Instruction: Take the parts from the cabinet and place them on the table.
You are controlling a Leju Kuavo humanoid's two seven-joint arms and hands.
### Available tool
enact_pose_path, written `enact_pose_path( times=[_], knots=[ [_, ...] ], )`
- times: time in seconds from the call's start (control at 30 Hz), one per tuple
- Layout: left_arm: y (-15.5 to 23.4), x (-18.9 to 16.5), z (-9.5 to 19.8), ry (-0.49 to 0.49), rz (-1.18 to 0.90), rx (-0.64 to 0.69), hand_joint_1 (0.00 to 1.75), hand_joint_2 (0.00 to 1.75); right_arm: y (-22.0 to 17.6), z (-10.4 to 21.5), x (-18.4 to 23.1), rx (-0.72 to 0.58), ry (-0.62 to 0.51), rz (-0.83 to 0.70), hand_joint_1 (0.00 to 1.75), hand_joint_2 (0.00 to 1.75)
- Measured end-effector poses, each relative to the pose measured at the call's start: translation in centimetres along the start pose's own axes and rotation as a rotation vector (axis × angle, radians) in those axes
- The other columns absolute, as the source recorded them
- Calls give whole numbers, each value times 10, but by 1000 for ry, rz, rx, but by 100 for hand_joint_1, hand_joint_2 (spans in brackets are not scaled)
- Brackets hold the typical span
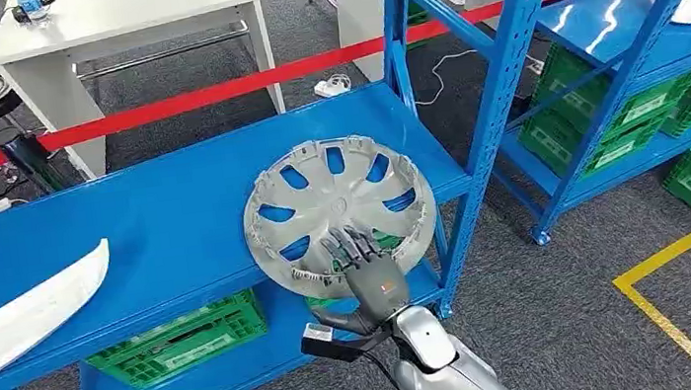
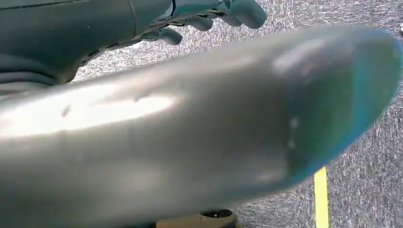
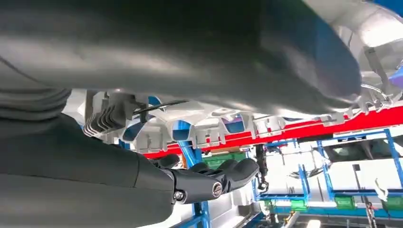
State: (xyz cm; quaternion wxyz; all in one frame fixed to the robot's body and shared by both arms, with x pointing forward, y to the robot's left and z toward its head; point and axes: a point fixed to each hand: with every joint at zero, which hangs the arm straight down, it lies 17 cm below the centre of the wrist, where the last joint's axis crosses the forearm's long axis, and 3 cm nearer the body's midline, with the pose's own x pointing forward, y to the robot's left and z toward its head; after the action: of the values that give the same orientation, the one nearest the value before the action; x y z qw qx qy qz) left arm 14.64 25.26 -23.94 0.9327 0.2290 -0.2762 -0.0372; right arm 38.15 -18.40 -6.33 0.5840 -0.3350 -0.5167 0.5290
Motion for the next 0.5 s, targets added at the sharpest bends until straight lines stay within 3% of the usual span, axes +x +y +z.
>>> enact_pose_path(
  times=[0.47,0.5],
  knots=[
    [0,-1,0,4,1,-1,0,0,1,0,-1,10,4,2,0,0],
    [0,-1,0,5,1,-1,0,0,1,-1,-1,11,4,3,0,175]
  ],
)
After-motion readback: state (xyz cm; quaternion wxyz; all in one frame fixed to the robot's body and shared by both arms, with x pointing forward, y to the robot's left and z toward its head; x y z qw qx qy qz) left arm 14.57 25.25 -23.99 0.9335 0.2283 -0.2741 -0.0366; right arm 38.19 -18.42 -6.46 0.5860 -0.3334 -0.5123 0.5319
